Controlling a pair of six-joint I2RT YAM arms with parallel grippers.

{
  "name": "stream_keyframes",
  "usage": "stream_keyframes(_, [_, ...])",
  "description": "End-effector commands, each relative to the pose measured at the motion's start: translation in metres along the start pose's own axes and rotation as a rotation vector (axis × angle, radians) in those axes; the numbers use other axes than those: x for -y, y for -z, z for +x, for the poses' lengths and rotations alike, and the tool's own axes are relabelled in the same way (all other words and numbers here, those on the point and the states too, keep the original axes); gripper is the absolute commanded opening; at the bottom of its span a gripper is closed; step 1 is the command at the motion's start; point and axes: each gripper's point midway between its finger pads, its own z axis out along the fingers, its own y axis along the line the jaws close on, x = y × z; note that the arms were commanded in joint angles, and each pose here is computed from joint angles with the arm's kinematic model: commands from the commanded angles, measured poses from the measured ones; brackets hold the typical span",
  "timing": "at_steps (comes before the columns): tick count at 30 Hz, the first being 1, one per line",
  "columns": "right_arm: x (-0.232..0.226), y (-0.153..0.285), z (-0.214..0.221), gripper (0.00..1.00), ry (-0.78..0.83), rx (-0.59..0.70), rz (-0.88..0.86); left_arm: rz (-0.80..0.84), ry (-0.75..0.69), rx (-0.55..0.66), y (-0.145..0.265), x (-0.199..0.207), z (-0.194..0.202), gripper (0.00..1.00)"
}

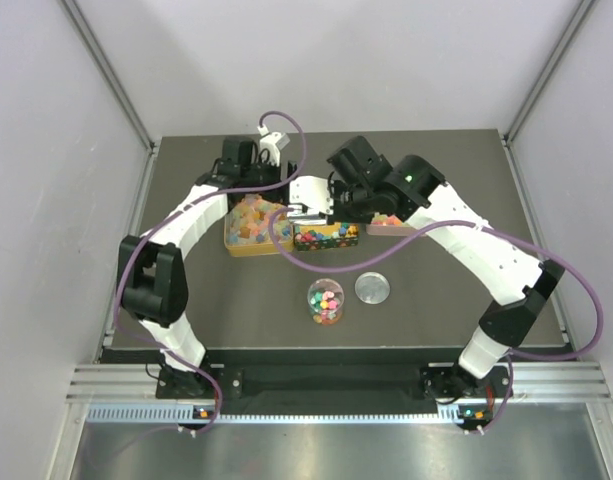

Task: Pack the candies
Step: Scoop the fake candies from the storage box.

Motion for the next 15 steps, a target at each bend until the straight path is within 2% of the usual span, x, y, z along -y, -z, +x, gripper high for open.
stream_keyframes(1, [0.003,0.015,-0.027,0.0,0.006,0.114,-0.01,0.003,-0.066,0.065,0.001,0.006,-0.032,0.82])
stream_keyframes(5, [0.005,0.004,-0.015,0.0,0.012,0.051,0.004,-0.055,-0.08,0.056,0.004,-0.005,-0.032,0.82])
stream_keyframes(8, [0.002,0.0,-0.001,0.0,0.011,0.01,0.0,-0.13,-0.116,0.065,0.017,-0.015,-0.038,0.82])
stream_keyframes(15, [-0.005,-0.023,0.042,0.0,-0.032,-0.11,-0.044,-0.188,-0.145,0.135,0.061,-0.019,-0.058,0.82])
